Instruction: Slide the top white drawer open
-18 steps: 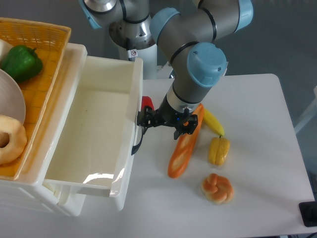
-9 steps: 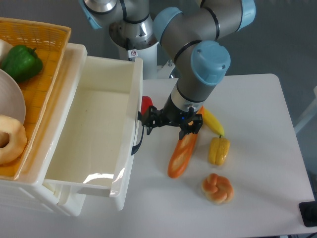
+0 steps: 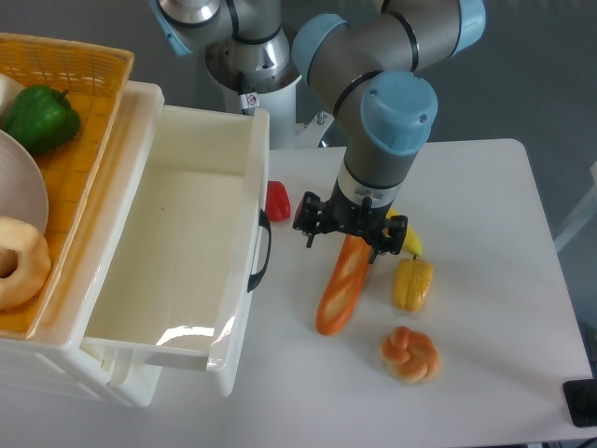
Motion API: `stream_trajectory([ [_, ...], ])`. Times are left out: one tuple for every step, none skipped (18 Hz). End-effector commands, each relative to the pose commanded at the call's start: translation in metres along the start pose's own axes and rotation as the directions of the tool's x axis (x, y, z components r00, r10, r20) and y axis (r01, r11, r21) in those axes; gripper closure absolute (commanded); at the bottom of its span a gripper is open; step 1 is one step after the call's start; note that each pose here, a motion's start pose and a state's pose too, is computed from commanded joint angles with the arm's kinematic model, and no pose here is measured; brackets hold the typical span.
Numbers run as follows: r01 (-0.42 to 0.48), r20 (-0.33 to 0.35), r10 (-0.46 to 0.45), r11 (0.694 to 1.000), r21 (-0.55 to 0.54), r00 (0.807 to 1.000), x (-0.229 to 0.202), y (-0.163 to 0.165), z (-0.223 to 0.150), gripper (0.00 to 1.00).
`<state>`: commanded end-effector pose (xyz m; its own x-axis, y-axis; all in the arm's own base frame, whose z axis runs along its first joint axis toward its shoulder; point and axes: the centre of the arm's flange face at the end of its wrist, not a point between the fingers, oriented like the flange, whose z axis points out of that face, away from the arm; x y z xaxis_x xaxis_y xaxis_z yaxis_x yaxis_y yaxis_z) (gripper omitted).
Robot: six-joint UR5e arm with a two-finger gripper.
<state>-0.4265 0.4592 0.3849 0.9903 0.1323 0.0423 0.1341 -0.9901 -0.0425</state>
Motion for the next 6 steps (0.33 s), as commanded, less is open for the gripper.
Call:
stream_trajectory([
  [-0.012,0.002,0.012,1.0,0.0,1.0,-0.0022,0.0008,0.0005,0.0],
  [-0.019,0.002,0.019,1.0,0.0,1.0,-0.003,0.0014,0.0005,0.0],
  [-0.016,0.001,0.016,1.0,-0.001,1.0,-0.0056,0.0029,0.0012,0.0],
  [-0.017,-0.001,0.017,1.0,-0.003,1.0,-0.0061,0.0026,0.0037,0.0],
  [-0.017,-0.002,0.017,1.0,-0.004,1.0,-0.0068,0.0022,0.0054,0.0],
  [-0.017,0.001,0.017,1.0,-0.001,1.0,-0.0082,0.0011,0.0079,0.0],
])
